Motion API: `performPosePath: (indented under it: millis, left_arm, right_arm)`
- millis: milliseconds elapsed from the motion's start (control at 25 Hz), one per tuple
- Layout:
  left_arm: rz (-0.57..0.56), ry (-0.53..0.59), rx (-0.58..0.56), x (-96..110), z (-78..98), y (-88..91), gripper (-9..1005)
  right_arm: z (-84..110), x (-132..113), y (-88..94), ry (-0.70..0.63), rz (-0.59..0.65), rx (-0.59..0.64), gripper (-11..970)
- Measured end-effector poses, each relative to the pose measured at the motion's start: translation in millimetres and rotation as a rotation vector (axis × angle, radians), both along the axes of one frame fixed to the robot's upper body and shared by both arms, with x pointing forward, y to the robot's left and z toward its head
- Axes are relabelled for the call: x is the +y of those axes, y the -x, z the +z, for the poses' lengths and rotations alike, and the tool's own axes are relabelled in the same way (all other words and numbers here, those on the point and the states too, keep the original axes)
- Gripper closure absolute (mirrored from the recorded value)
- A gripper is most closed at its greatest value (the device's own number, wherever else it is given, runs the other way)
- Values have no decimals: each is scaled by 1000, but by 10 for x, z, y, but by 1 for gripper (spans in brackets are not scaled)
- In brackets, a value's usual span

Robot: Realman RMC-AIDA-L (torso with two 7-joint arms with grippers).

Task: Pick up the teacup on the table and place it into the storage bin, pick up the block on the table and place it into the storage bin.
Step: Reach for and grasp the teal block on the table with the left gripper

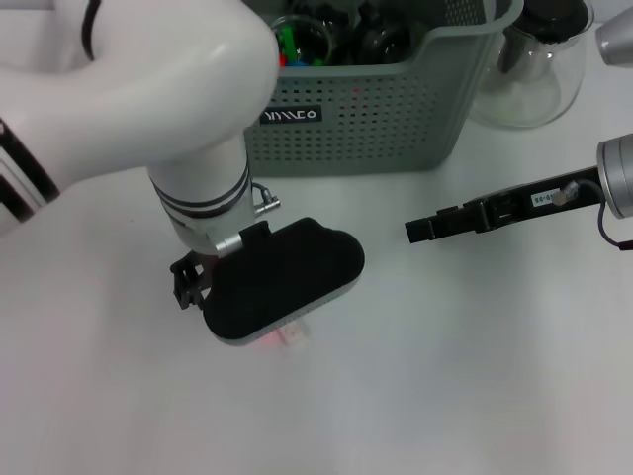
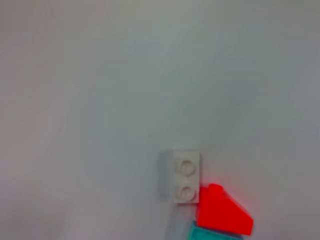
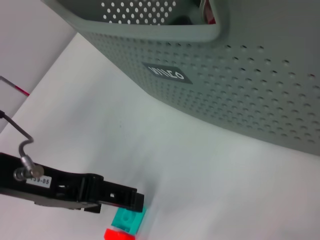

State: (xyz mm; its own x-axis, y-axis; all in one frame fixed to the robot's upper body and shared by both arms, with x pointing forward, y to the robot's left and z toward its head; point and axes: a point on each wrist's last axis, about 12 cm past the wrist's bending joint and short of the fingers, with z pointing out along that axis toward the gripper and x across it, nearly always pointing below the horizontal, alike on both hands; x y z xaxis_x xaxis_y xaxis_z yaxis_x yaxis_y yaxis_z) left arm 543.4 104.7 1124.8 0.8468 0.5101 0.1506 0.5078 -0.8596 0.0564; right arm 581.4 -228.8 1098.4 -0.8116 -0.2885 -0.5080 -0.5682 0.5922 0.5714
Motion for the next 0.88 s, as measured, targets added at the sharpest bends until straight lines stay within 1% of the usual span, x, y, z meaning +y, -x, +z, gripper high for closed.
performPosePath:
  millis: [680,880]
  left_arm:
    - [-33,-19,25,-97,-48,31,123]
    - [-37,-23,30,-115,-59,36,169]
  right_arm:
    - [-25,-39,25,0,-9,6,141]
    - [-29,-45,29,0,-10,7,142]
